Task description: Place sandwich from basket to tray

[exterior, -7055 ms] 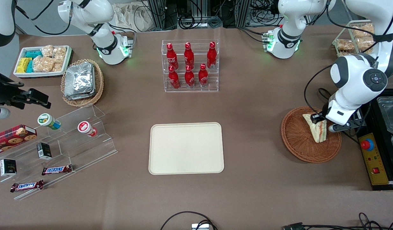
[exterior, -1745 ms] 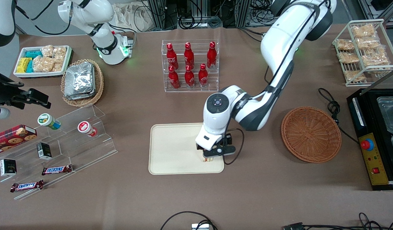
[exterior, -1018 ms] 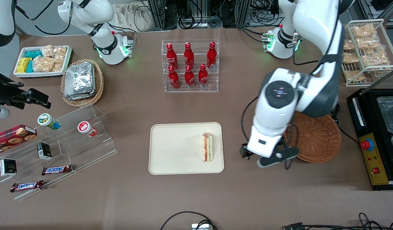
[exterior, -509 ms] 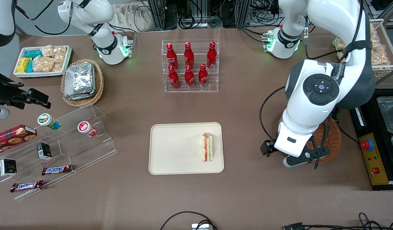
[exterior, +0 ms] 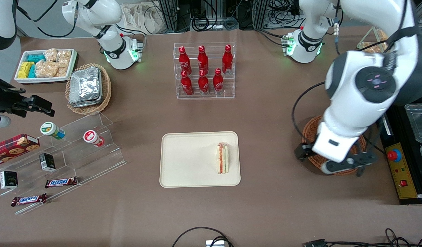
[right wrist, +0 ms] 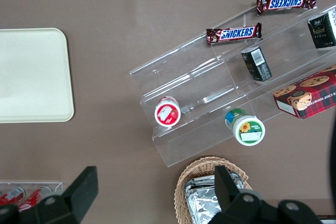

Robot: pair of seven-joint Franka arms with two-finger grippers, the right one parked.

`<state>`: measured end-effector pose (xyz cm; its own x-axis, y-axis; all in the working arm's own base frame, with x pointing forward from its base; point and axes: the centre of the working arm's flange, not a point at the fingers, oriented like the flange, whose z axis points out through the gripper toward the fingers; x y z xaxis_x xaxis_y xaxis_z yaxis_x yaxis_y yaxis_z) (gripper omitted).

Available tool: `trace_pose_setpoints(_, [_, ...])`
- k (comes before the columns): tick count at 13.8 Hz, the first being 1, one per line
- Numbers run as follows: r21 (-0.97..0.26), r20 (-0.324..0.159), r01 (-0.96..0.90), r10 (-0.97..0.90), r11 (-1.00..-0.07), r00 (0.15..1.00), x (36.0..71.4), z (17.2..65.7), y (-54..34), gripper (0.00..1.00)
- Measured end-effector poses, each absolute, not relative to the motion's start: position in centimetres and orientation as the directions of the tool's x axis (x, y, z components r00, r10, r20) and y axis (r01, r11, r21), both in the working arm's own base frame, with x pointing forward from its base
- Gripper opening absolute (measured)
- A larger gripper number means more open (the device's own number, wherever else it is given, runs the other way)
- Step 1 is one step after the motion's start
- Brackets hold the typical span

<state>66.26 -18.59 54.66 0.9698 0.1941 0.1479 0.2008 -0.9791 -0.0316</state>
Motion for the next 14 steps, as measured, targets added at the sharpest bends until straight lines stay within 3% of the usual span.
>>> trace_pose_setpoints(7, [-0.005, 0.102, 0.120, 0.119, -0.993, 0.988, 63.6, 59.6, -10.1, 1.00])
trace_pose_setpoints(10, [-0.001, 0.055, 0.079, 0.079, -0.997, 0.995, 61.3, 61.2, -8.5, 1.00])
trace_pose_setpoints(14, [0.010, 0.042, 0.034, 0.034, -0.999, 0.999, 57.9, 63.6, -6.4, 1.00])
